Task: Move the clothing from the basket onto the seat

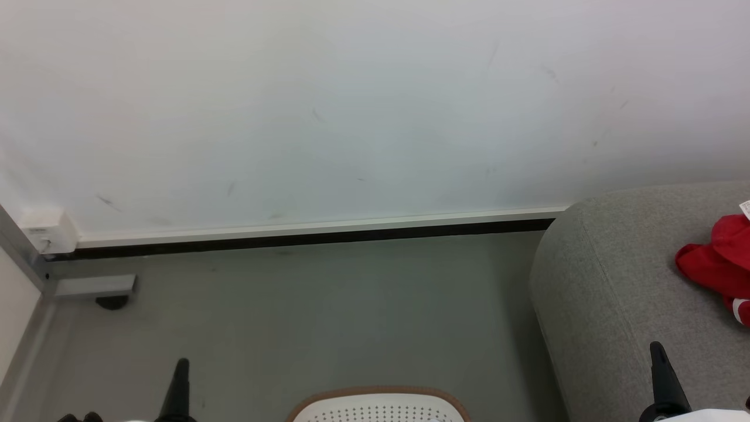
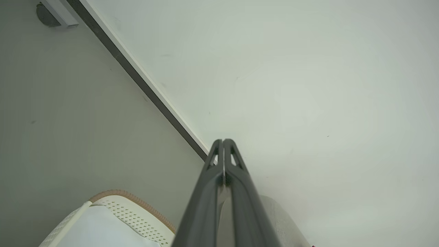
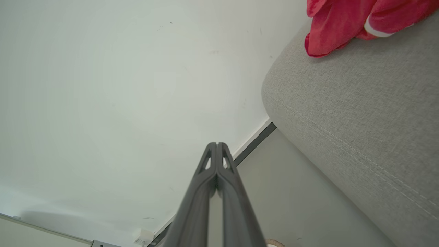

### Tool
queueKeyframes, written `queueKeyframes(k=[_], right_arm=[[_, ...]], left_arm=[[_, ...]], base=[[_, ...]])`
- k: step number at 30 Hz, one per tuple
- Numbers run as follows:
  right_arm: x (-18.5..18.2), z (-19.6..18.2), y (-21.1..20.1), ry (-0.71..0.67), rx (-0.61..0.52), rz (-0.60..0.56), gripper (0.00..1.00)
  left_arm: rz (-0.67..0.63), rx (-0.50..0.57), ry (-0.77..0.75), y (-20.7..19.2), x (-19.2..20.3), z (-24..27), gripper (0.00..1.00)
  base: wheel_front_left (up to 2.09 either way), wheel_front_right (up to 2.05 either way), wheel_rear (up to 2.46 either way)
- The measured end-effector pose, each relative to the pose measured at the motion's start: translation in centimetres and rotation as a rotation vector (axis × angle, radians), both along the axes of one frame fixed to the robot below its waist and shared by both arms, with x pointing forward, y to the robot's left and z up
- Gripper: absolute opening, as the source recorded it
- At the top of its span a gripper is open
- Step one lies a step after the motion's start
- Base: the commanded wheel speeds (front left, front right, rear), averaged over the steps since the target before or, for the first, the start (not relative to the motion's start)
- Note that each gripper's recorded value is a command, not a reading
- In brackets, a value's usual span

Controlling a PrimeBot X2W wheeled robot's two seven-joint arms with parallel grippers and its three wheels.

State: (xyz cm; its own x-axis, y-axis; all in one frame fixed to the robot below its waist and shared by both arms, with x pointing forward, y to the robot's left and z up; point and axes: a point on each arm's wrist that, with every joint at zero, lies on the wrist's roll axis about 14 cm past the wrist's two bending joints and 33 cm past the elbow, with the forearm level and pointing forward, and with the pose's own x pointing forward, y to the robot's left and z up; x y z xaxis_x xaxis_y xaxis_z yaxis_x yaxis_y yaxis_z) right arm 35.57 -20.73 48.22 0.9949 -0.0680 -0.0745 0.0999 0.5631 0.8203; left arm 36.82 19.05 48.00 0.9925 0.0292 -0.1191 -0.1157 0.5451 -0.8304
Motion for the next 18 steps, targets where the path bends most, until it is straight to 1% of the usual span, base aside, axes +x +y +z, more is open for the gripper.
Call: queueKeyframes(k=[18], right_arm=[[1.1,0.7,0.1,-0.025,0.193,0.004,0.00]], left_arm=[[0.011,-0.183,-0.025,0.2,0.8,1.0,0.00]], base=[[0.00,0.00,0.00]])
